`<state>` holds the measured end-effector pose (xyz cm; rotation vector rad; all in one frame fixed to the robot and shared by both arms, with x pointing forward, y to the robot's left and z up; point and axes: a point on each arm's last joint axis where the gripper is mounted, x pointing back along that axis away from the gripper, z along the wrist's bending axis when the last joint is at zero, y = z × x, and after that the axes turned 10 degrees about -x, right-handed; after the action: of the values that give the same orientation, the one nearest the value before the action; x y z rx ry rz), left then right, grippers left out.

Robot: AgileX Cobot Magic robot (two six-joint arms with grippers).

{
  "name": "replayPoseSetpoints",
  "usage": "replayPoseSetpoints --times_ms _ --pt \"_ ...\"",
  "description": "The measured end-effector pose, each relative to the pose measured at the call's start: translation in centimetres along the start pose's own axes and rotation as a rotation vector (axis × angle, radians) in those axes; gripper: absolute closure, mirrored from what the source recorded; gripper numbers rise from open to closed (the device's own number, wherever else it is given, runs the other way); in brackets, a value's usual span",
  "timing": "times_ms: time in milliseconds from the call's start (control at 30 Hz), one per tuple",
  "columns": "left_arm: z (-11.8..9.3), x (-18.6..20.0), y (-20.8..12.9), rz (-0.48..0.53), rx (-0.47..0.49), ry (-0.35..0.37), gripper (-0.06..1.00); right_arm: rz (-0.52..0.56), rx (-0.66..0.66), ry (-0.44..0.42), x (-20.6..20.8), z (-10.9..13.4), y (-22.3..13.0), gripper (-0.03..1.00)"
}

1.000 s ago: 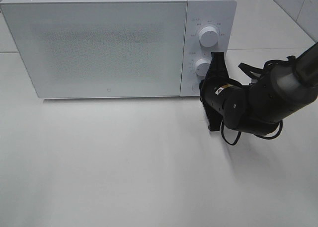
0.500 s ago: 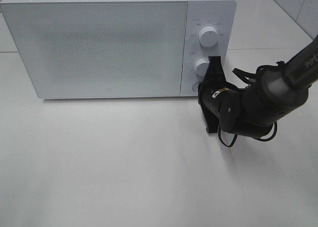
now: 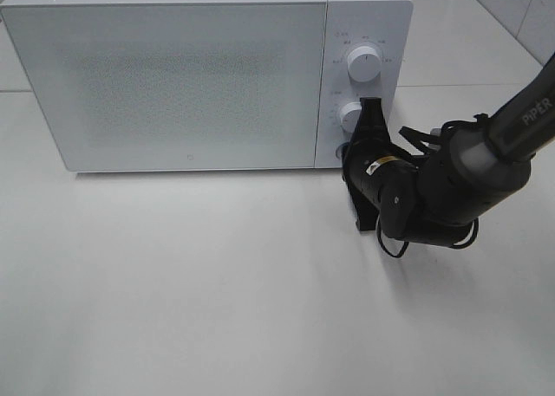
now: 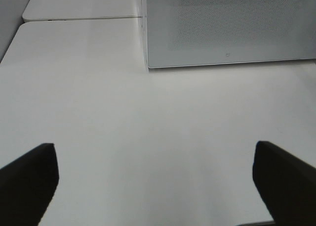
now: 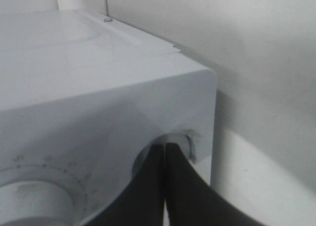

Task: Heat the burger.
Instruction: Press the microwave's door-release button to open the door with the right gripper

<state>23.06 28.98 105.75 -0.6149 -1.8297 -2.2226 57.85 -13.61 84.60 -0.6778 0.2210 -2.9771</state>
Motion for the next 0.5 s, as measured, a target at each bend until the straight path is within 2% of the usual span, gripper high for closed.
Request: replayPoseSetpoints --times_ms 500 --pt "0.0 0.0 0.0 0.0 0.0 0.0 -0.05 0.003 0.001 0.013 -0.44 0.27 -0.47 0.96"
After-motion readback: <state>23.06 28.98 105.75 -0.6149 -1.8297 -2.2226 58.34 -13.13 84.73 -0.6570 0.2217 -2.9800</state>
